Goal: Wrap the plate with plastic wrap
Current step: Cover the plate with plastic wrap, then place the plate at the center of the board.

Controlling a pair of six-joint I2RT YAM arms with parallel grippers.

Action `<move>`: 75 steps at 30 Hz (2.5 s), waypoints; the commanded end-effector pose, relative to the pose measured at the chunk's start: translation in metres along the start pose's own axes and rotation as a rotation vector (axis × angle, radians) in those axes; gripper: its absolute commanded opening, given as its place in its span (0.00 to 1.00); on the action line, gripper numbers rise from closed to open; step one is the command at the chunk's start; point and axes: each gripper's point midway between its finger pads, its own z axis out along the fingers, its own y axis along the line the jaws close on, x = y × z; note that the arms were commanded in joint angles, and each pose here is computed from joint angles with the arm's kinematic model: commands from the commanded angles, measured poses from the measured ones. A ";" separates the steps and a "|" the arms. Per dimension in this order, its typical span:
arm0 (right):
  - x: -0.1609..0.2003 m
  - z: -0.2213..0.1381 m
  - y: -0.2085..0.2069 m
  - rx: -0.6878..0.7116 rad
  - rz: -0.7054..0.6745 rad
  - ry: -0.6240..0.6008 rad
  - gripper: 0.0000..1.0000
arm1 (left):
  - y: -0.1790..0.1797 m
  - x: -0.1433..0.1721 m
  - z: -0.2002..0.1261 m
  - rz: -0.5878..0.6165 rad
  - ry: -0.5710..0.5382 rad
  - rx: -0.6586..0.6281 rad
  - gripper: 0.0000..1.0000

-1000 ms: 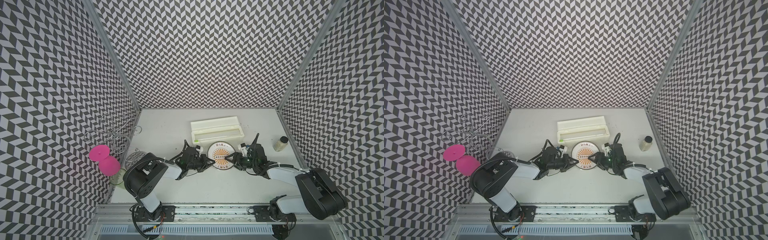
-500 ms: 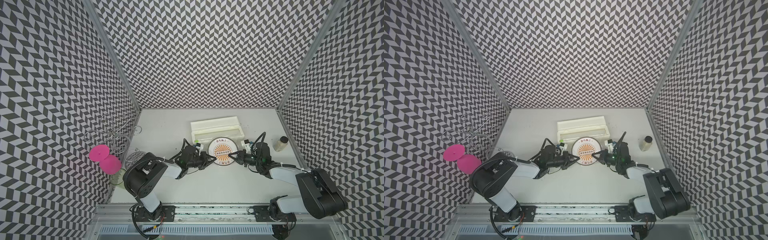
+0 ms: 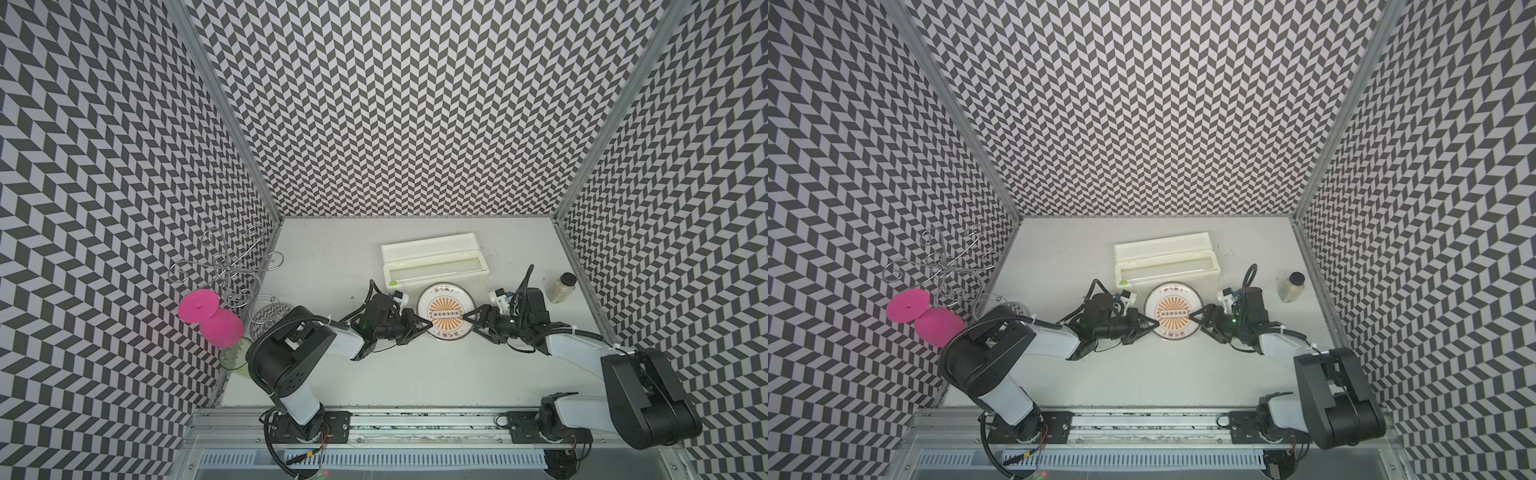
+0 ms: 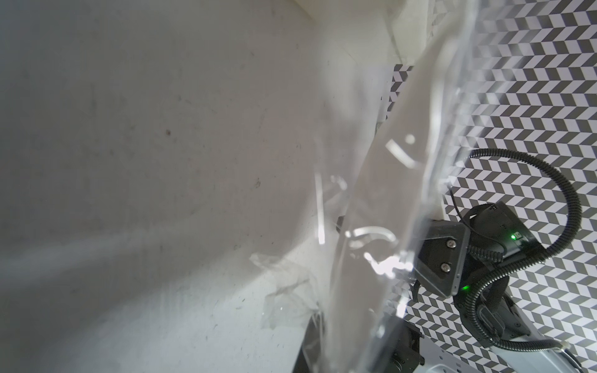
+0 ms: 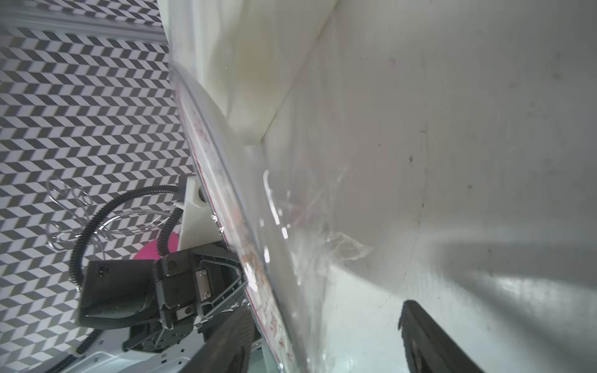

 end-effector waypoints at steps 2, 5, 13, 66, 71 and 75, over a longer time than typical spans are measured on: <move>-0.014 0.002 0.026 -0.066 -0.078 -0.017 0.53 | -0.024 0.015 -0.002 0.071 0.046 0.070 0.00; -0.012 0.002 0.037 -0.101 -0.093 -0.018 0.37 | -0.029 0.016 -0.003 0.073 0.048 0.069 0.00; -0.038 -0.016 0.073 -0.146 -0.058 -0.136 0.04 | -0.064 0.004 -0.012 0.062 0.012 0.071 0.00; 0.064 -0.018 -0.078 0.330 0.158 -0.116 0.00 | 0.061 0.108 -0.027 -0.074 0.113 -0.197 0.00; 0.065 -0.015 -0.090 0.388 0.165 -0.110 0.00 | 0.073 0.110 -0.024 -0.097 0.132 -0.224 0.00; 0.064 -0.014 -0.095 0.418 0.162 -0.108 0.00 | 0.078 0.110 -0.022 -0.101 0.143 -0.241 0.03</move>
